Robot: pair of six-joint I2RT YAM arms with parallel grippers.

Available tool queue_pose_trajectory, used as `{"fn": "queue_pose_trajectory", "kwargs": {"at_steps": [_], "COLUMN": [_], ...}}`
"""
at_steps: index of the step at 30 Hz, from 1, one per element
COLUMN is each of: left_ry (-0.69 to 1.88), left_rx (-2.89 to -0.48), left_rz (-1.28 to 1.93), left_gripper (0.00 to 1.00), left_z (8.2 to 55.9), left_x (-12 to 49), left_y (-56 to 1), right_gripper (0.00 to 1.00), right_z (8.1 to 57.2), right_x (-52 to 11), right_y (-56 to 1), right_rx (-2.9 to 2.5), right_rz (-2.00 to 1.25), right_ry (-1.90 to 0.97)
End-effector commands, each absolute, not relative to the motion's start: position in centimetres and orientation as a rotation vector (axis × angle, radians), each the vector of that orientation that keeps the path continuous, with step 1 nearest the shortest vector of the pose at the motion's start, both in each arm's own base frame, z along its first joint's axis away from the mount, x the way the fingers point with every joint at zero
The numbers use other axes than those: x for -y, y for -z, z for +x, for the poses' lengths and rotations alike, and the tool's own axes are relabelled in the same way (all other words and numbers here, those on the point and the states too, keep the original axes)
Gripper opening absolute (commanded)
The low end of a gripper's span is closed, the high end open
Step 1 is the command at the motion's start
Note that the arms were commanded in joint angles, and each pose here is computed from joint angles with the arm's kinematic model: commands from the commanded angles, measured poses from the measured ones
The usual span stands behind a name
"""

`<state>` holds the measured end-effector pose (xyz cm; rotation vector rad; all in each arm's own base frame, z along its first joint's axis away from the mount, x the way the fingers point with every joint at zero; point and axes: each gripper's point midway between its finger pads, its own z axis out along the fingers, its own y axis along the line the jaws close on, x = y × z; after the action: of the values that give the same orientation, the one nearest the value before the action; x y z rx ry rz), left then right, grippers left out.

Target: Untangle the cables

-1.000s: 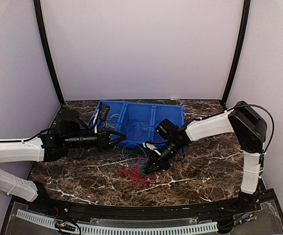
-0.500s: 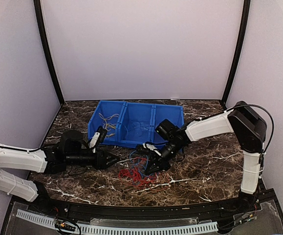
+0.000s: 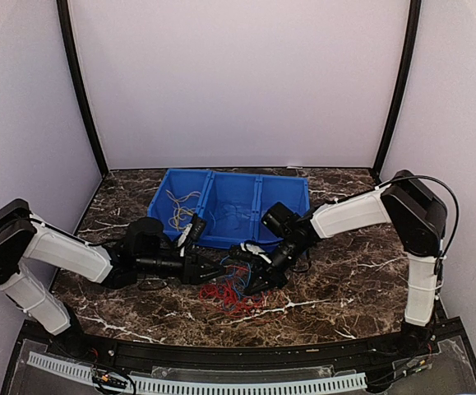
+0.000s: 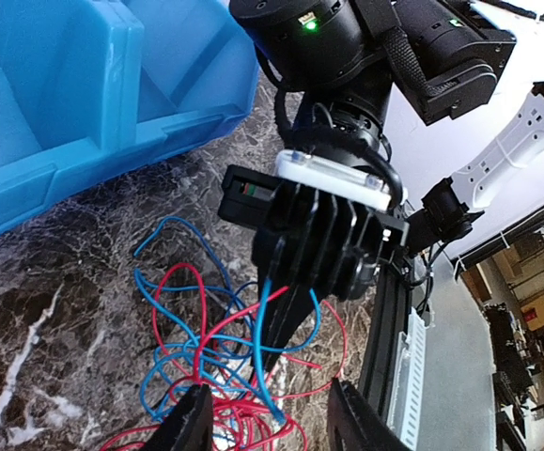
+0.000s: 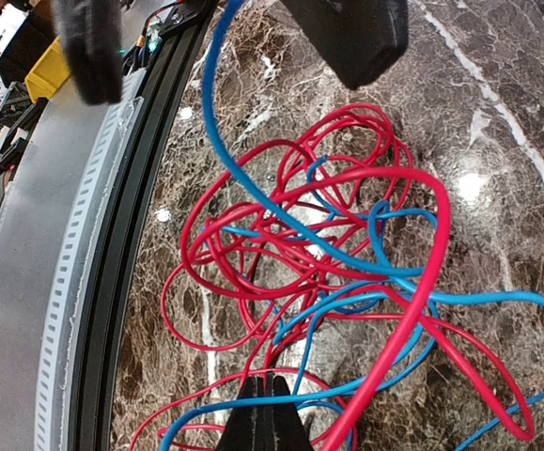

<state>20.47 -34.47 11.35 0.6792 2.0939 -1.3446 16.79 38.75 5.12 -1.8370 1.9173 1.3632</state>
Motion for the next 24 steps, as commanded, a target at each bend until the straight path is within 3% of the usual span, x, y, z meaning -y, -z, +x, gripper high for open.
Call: {"fn": "queue_pose_trajectory", "kwargs": {"at_steps": [1,3,6,8,12,18,24], "left_ry": [1.463,1.462,1.432,1.399,1.255,1.213,1.015], "left_rx": [-1.946,-1.948,-1.995,-1.998,-1.957,-1.678,-1.579], "left_rz": [0.707,0.694,0.675,0.665,0.564,0.461,0.379], "left_gripper": [0.41,0.32,0.07,0.00,0.00,0.00,0.00], "left_z": [20.5,20.9,21.5,21.7,23.3,22.7,22.9], "left_x": [36.3,36.6,36.7,36.5,34.6,30.8,26.4], "left_y": [-14.7,-14.7,-14.0,-14.5,-18.6,-32.2,-40.3], "right_gripper": [0.00,0.00,0.00,0.00,0.00,0.00,0.00], "right_z": [16.8,16.8,16.7,16.7,16.6,16.6,16.3], "right_x": [-39.1,-39.1,-39.1,-39.0,-38.7,-38.6,-38.5], "right_y": [-5.3,-5.2,-4.9,-4.8,-4.5,-4.0,-3.5], "right_rx": [-1.892,-1.896,-1.909,-1.916,-1.936,-1.956,-1.973], "right_rz": [-1.851,-1.851,-1.848,-1.845,-1.835,-1.823,-1.825], "right_ry": [-1.363,-1.363,-1.373,-1.377,-1.386,-1.423,-1.447]}}
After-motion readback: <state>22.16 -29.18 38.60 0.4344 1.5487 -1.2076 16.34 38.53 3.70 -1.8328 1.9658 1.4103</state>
